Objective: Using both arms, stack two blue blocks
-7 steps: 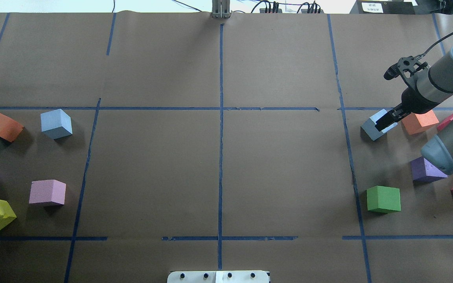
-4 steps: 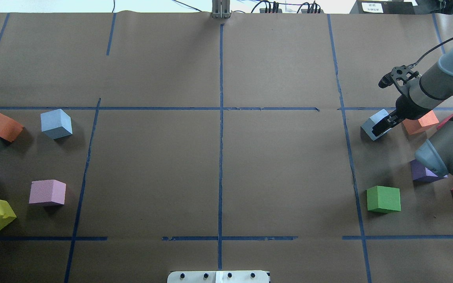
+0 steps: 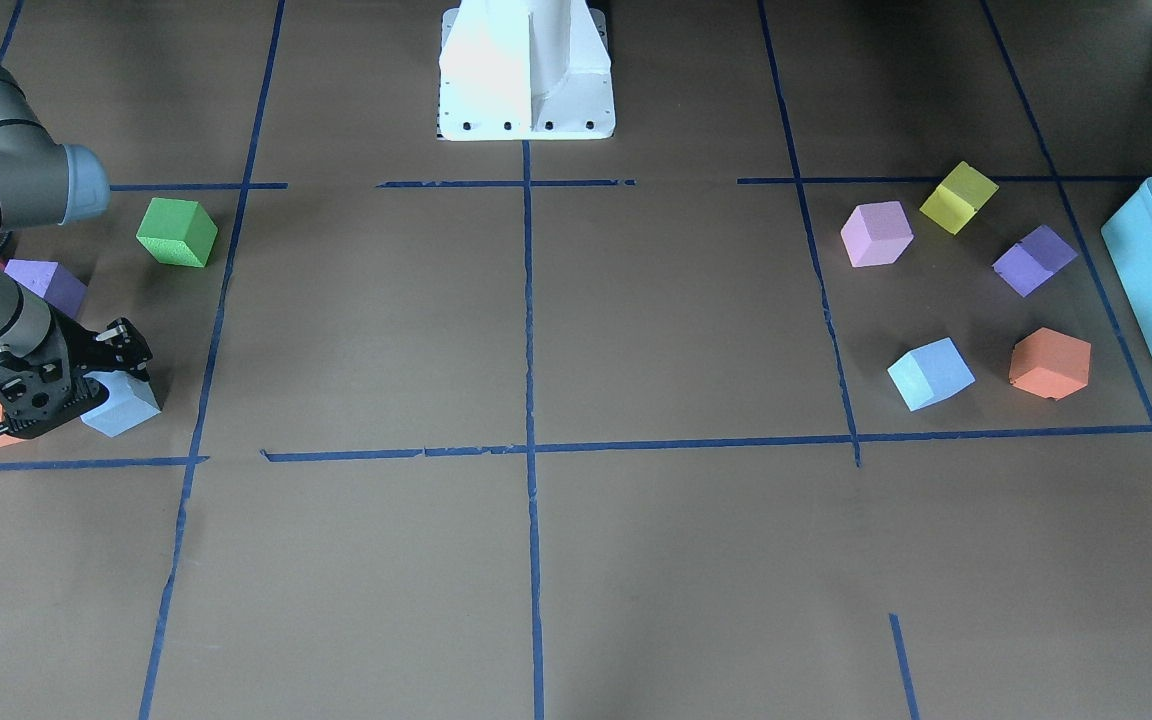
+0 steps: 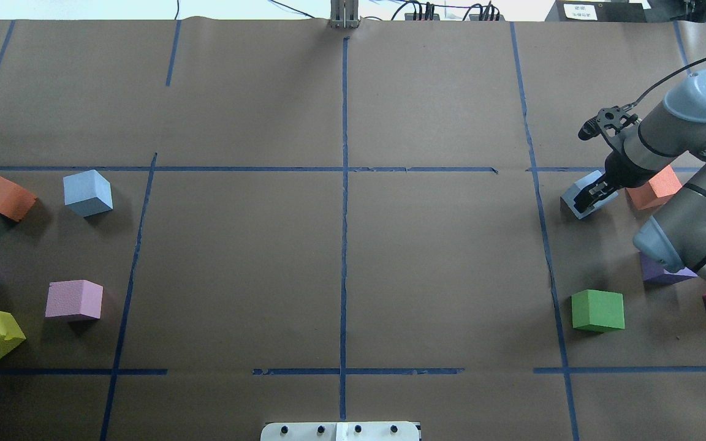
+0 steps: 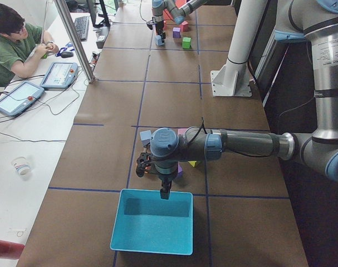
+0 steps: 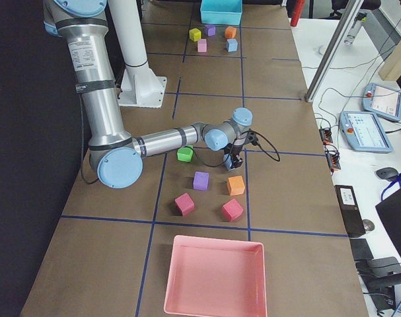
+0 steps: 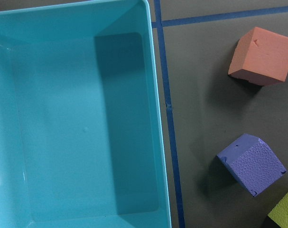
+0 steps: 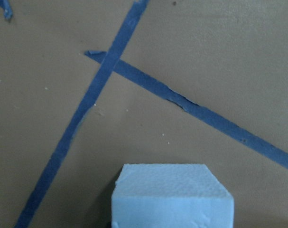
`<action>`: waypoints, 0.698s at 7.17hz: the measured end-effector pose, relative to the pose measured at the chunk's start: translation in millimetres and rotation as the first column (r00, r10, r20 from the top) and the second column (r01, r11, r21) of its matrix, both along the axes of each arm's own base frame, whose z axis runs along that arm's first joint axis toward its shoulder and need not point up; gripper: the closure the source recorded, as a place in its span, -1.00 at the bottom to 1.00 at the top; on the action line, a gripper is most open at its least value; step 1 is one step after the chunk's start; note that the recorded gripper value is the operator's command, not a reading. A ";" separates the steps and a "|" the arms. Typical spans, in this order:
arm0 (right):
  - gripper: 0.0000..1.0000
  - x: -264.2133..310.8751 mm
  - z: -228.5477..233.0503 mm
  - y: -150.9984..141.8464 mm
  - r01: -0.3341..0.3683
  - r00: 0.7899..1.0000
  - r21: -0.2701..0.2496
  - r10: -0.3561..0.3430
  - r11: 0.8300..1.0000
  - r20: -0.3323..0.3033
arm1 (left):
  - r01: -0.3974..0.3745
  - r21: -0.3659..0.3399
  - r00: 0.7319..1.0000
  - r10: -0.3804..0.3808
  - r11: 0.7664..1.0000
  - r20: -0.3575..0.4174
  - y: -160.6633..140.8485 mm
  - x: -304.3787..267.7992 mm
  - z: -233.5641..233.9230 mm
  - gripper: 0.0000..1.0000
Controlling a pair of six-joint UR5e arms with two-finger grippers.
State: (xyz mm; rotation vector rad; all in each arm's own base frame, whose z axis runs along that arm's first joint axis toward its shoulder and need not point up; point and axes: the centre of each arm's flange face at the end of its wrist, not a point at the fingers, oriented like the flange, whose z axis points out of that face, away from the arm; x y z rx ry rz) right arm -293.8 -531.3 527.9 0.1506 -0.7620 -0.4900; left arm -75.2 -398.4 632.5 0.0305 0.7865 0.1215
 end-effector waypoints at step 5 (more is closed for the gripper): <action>0.12 -155.0 -193.9 -5.2 -0.245 0.966 -0.231 0.258 0.942 0.031 | -0.001 0.000 1.000 0.001 1.000 0.000 -0.1 0.1 0.3 -1.00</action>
